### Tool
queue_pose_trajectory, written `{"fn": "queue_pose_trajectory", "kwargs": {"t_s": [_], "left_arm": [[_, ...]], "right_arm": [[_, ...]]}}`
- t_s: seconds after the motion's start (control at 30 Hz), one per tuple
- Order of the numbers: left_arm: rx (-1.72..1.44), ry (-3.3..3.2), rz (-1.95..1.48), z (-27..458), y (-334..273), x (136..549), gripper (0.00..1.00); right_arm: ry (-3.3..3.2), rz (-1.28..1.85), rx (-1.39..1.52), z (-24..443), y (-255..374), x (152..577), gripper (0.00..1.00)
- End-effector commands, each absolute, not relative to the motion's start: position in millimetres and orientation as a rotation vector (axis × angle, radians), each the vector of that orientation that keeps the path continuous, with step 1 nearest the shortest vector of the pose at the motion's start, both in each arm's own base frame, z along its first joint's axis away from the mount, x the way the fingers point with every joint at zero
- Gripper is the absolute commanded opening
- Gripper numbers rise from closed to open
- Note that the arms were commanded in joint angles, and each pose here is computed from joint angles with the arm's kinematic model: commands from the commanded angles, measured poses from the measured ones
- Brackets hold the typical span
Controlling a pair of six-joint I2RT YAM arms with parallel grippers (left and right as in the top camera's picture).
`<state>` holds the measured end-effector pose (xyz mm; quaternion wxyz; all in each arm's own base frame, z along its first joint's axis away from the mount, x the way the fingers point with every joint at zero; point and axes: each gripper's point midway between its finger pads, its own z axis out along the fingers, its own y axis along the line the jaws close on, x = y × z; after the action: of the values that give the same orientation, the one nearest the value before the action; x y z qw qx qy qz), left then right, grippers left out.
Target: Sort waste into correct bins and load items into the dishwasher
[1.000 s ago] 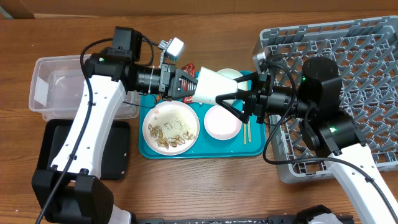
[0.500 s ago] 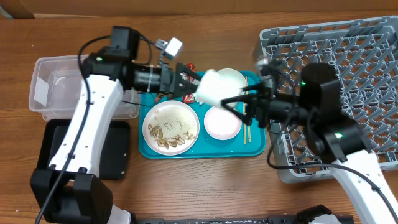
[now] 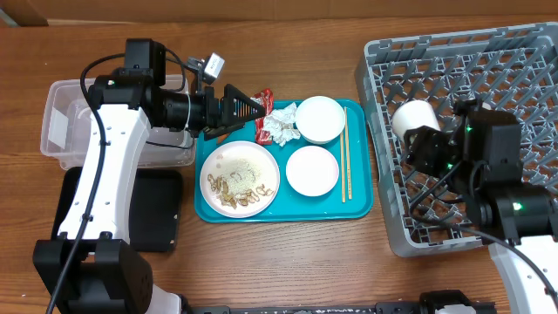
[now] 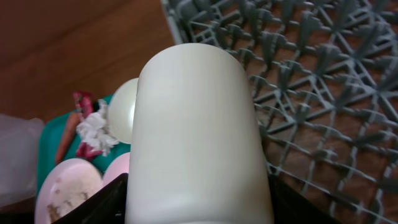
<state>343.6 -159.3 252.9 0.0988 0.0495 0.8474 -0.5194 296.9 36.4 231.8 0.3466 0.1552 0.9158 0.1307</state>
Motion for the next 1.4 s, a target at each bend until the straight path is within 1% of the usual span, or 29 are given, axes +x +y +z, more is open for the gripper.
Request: {"fn": "queue_pose_trajectory", "kwargs": {"t_s": [0.0, 0.23, 0.37, 0.53, 0.57, 0.6, 0.63, 0.67, 0.7, 0.73, 0.77, 0.83, 0.93, 1.0, 1.1, 1.13, 1.23, 1.3, 1.37], "left_arm": [[0.132, 2.567, -1.423, 245, -153, 344, 0.99], [0.137, 2.629, -1.370, 236, -148, 336, 0.99], [0.136, 2.630, -1.366, 236, -148, 336, 0.99], [0.136, 2.630, -1.366, 236, -148, 336, 0.99], [0.136, 2.631, -1.366, 236, -148, 336, 0.99], [0.136, 2.631, -1.366, 236, -148, 336, 0.99], [0.135, 2.631, -1.366, 236, -148, 336, 0.99], [0.135, 2.632, -1.366, 236, -148, 336, 0.99], [0.134, 2.634, -1.367, 235, -148, 335, 0.99], [0.135, 2.638, -1.361, 235, -148, 335, 0.99], [0.145, 2.648, -1.342, 233, -148, 335, 0.98], [0.165, 2.674, -1.289, 227, -148, 334, 0.94], [0.203, 2.717, -1.215, 219, -153, 331, 0.93], [0.238, 2.756, -1.130, 211, -156, 328, 0.90], [0.293, 2.838, -0.906, 194, -155, 326, 0.80], [0.303, 2.875, -0.777, 185, -153, 325, 0.74], [0.322, 2.923, -0.391, 166, -149, 326, 0.66], [0.362, 2.899, -0.238, 157, -157, 326, 0.66], [0.436, 2.853, -0.162, 149, -172, 328, 0.67]], "right_arm": [[2.402, 0.241, 0.568, 220, 14, 295, 0.48], [2.708, 0.125, 0.726, 162, 2, 259, 0.48], [2.767, 0.104, 0.740, 149, 2, 259, 0.47], [2.762, 0.113, 0.738, 141, 3, 272, 0.48], [2.762, 0.118, 0.737, 141, 4, 273, 0.49], [2.769, 0.128, 0.736, 139, 5, 274, 0.59], [2.781, 0.148, 0.723, 138, 8, 274, 0.74], [2.792, 0.172, 0.699, 138, 12, 274, 0.79], [2.791, 0.190, 0.694, 139, 14, 275, 0.80], [2.784, 0.203, 0.690, 142, 15, 276, 0.81], [2.774, 0.212, 0.686, 147, 16, 279, 0.84], [2.727, 0.231, 0.670, 167, 16, 287, 0.86], [2.612, 0.299, 0.625, 206, 21, 305, 0.89], [2.531, 0.409, 0.511, 237, 35, 316, 0.89], [2.427, 0.547, 0.402, 268, 52, 325, 0.88], [2.392, 0.586, 0.374, 277, 57, 326, 0.88], [2.362, 0.625, 0.348, 286, 62, 325, 0.87], [2.370, 0.645, 0.336, 285, 66, 323, 0.87], [2.386, 0.657, 0.320, 283, 72, 321, 0.87]]}}
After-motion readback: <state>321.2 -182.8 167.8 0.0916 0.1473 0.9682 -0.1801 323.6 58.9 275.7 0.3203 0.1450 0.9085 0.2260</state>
